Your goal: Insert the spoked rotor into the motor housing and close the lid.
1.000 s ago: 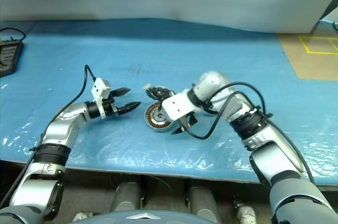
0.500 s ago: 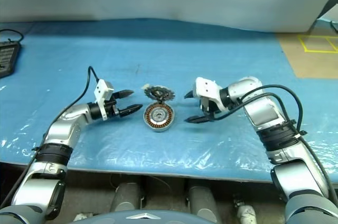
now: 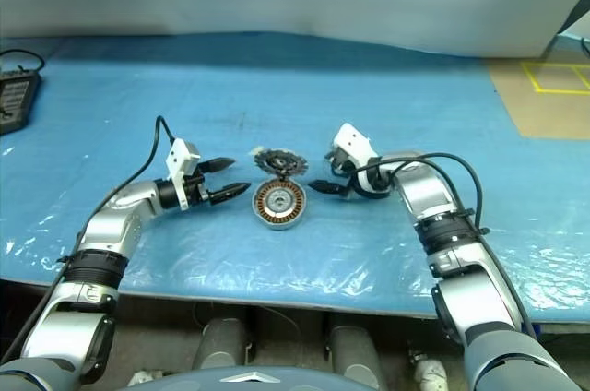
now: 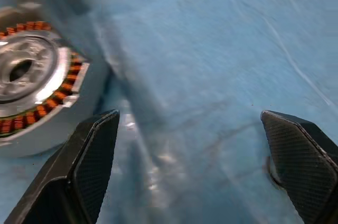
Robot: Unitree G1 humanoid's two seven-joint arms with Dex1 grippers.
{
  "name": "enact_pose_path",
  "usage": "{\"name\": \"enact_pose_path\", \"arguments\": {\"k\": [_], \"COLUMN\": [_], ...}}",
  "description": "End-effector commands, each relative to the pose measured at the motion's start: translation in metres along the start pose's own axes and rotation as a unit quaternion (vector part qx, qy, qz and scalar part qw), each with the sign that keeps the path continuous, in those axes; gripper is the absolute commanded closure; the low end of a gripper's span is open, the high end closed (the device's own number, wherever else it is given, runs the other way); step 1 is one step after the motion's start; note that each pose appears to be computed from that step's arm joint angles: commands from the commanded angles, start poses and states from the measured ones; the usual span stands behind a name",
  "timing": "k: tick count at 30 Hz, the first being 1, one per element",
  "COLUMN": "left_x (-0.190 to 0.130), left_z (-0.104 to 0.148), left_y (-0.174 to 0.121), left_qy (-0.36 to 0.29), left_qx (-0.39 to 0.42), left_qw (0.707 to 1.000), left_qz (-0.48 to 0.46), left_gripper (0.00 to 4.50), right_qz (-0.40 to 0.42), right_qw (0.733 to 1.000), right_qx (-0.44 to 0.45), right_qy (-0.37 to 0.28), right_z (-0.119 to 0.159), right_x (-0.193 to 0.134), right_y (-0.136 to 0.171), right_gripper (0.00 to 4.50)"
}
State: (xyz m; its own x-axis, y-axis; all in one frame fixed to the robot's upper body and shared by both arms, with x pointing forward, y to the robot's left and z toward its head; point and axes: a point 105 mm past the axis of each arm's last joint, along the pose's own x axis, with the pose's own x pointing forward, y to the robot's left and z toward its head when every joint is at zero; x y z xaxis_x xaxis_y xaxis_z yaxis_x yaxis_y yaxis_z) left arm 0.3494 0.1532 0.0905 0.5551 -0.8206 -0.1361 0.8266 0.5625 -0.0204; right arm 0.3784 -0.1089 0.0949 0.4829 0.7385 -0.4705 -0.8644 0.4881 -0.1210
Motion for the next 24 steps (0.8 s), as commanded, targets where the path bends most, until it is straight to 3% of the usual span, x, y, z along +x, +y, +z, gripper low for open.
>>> {"name": "enact_pose_path", "arguments": {"k": [1, 16, 24], "left_x": [0.0, 0.001, 0.002], "left_z": [0.006, 0.005, 0.005], "left_y": [-0.001, 0.0, 0.0], "left_qy": [-0.002, 0.0, 0.001], "left_qx": [0.022, 0.026, 0.026], "left_qw": [1.0, 1.0, 1.0], "left_qz": [-0.002, -0.001, -0.003], "left_gripper": [0.0, 0.0, 0.0], "right_qz": [-0.027, -0.052, -0.052], "right_qw": [1.0, 0.998, 0.998], "right_qx": [-0.002, 0.014, 0.027], "right_qy": [-0.013, 0.008, 0.02], "right_z": [0.006, -0.014, -0.024], "right_x": [0.0, -0.01, -0.008], "right_y": [-0.012, -0.026, -0.025], "right_gripper": [0.03, 0.03, 2.66]}}
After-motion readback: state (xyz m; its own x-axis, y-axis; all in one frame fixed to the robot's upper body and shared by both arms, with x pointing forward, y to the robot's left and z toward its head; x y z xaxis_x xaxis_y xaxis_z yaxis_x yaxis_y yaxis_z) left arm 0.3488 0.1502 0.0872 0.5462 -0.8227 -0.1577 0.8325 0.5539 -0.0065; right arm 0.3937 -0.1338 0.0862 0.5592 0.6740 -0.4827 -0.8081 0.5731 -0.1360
